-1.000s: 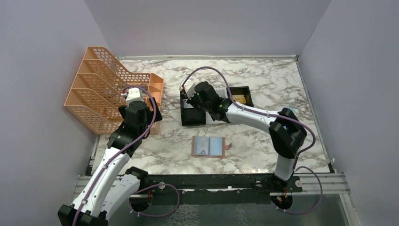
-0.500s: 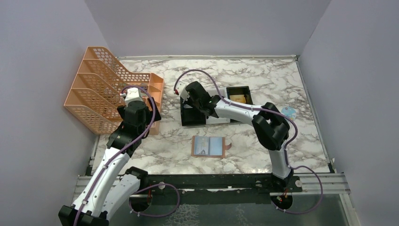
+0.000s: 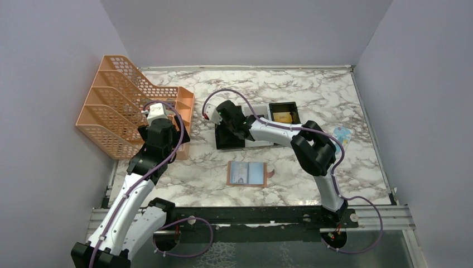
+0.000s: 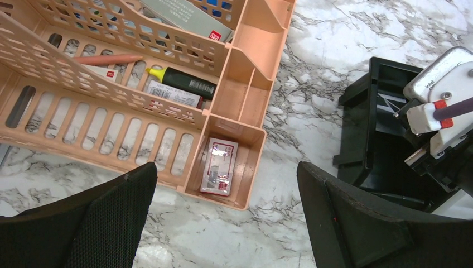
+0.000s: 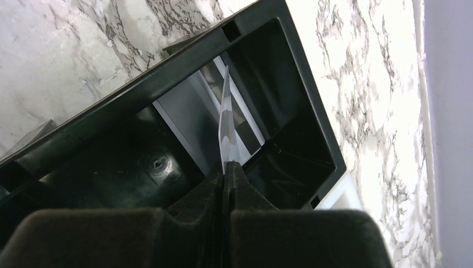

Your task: Take the credit cards out of the card holder

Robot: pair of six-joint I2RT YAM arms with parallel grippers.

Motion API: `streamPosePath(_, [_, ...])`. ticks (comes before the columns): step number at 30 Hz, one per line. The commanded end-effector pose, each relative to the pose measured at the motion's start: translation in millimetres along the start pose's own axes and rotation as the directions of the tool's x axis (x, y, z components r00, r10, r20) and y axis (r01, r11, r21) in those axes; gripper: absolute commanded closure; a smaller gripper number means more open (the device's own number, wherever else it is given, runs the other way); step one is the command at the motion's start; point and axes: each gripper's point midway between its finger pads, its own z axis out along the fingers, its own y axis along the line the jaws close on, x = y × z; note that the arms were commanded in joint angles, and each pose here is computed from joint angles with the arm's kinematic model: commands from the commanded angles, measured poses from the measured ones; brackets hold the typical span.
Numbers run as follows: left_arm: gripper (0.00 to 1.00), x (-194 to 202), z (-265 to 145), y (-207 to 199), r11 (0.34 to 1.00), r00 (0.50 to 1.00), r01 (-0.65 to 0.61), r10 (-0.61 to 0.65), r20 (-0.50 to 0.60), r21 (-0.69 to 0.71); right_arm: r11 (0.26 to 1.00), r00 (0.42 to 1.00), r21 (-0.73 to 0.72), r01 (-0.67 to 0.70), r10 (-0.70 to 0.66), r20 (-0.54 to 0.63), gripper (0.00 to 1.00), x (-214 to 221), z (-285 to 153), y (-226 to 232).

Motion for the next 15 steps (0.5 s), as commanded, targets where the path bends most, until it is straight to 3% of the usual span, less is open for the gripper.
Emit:
streamPosePath(1, [0.01, -1.4, 3.2, 0.7, 1.0, 1.0, 0.002, -0.002, 0.007, -0.002, 0.998, 0.997, -0.002, 0.066, -0.066, -0.028, 0.98, 7.2, 8.6, 1.2])
streamPosePath(11, [0.01, -0.5, 4.0, 1.3, 1.0, 1.0, 0.005, -0.005, 0.002, 0.0, 0.988, 0.992, -0.1, 0.121, -0.123, -0.02, 0.91, 10.4, 10.3, 17.7])
streamPosePath(15, [0.01, -0.2, 4.3, 1.9, 1.0, 1.0, 0.005, -0.005, 0.0, -0.003, 0.985, 0.995, -0.143, 0.1, -0.102, -0.011, 0.81, 8.9, 9.5, 26.0])
